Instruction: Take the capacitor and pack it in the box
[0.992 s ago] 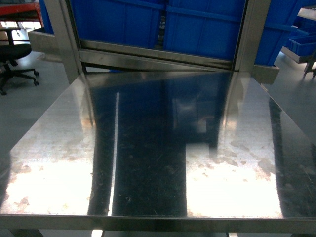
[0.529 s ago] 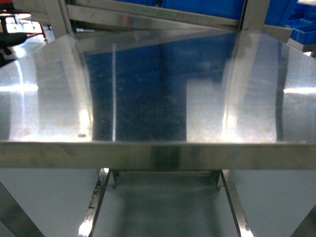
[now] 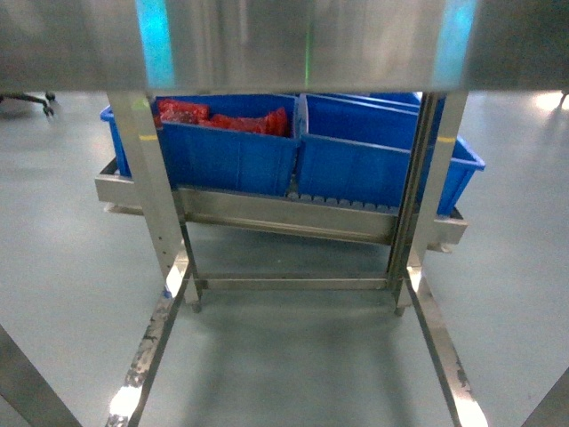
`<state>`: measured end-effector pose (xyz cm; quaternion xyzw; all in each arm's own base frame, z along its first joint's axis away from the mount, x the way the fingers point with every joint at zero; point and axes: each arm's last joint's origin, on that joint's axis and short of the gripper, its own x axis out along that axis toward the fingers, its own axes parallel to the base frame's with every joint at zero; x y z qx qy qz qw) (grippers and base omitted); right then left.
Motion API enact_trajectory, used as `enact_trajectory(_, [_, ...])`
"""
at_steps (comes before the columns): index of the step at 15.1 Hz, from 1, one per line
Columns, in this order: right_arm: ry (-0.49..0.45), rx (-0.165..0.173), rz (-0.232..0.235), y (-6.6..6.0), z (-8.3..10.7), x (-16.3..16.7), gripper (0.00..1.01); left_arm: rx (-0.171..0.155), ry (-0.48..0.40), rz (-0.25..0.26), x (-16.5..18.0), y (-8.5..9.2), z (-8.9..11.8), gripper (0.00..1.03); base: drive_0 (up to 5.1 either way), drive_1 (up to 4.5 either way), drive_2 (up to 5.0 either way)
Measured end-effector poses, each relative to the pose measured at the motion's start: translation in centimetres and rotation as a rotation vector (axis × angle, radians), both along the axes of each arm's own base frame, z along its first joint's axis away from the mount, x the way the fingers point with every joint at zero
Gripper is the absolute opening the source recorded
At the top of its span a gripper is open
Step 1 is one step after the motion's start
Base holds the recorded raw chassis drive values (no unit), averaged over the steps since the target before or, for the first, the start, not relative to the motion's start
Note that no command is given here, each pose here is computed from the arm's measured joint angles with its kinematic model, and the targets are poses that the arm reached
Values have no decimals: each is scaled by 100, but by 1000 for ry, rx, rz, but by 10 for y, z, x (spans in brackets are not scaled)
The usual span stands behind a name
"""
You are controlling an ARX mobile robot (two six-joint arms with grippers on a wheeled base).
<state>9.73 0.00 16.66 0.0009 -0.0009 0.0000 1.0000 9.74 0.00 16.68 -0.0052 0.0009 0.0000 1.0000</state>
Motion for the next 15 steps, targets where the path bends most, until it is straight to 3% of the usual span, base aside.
enact_trajectory(15, [0,1,0,0,0,0,98,0,0,0,0,0,0,44,0,0,0])
